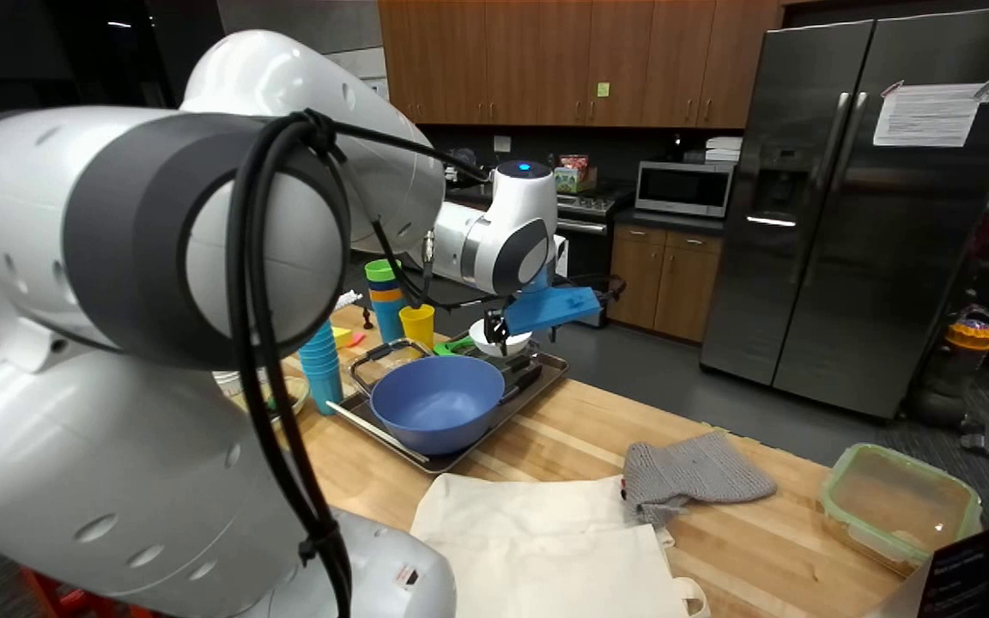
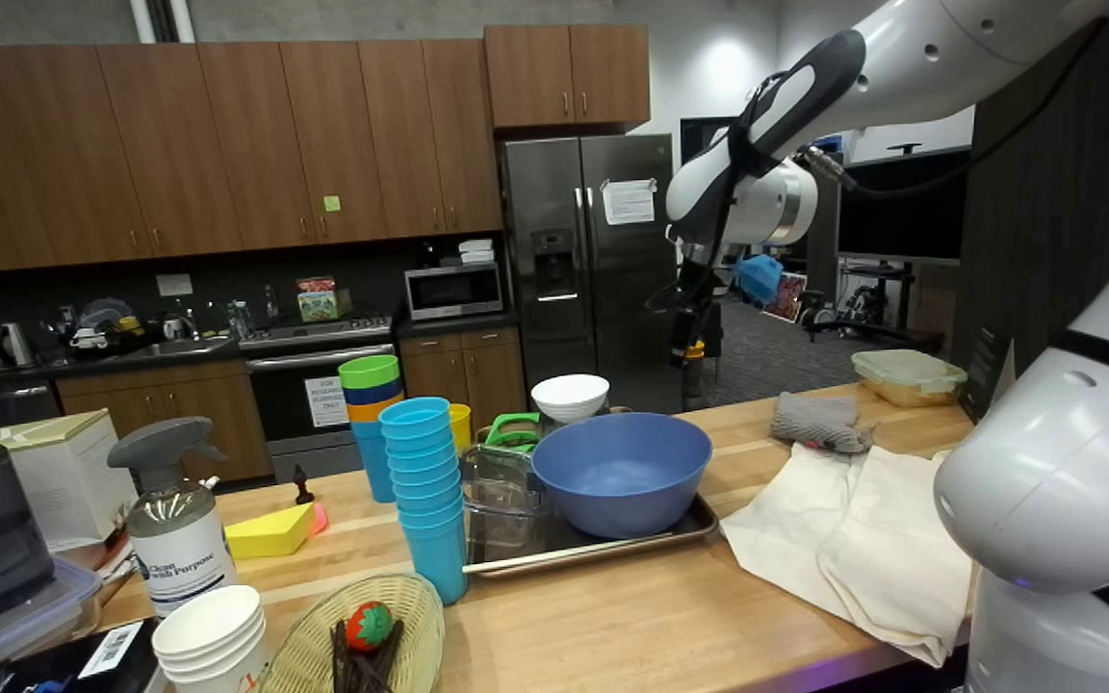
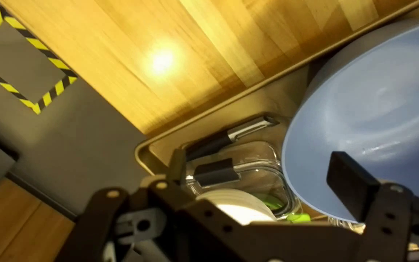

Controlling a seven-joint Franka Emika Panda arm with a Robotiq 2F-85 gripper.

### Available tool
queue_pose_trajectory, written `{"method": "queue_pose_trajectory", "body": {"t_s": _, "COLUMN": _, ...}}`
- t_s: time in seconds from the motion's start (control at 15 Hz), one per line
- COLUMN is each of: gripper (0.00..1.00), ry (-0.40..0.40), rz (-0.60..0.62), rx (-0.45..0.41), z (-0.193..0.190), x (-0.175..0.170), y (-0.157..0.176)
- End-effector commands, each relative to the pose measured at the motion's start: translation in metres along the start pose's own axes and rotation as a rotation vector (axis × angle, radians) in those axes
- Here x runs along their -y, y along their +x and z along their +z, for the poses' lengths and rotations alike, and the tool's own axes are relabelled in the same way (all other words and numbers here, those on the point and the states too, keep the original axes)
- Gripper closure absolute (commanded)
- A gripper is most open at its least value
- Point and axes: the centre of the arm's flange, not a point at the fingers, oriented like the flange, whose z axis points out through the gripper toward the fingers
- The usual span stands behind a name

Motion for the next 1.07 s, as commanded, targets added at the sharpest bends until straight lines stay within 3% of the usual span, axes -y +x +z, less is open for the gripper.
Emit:
{"method": "queue_pose_trajectory", "body": {"t_s": 0.0, "gripper": 0.32, "ry": 0.051, "rz": -0.118, "rx": -0.098, "z": -0.0017, "x": 0.0004, "y": -0.0063}}
{"method": "queue_pose_trajectory", "body": {"t_s": 0.47, "gripper": 0.87, "ry": 0.119, "rz": -0.235, "rx": -0.093, "z": -0.0006, "x": 0.0003, "y": -0.0126}}
{"method": "queue_pose_trajectory", "body": {"t_s": 0.53, "gripper": 0.76, "ry": 0.12, "rz": -0.23, "rx": -0.079, "z": 0.0004, "x": 0.0012, "y": -0.0134}}
{"method": "queue_pose_trajectory", "body": {"t_s": 0.6, "gripper": 0.5, "ry": 0.125, "rz": -0.233, "rx": -0.062, "z": 0.0007, "x": 0.0012, "y": -0.0149}}
{"method": "queue_pose_trajectory", "body": {"t_s": 0.67, "gripper": 0.76, "ry": 0.115, "rz": -0.218, "rx": -0.07, "z": 0.0074, "x": 0.0024, "y": -0.0092}}
{"method": "queue_pose_trajectory", "body": {"t_s": 0.73, "gripper": 0.76, "ry": 0.123, "rz": -0.218, "rx": -0.065, "z": 0.008, "x": 0.0024, "y": -0.0107}}
{"method": "queue_pose_trajectory", "body": {"t_s": 1.0, "gripper": 0.54, "ry": 0.126, "rz": -0.218, "rx": -0.062, "z": 0.0082, "x": 0.002, "y": -0.0119}}
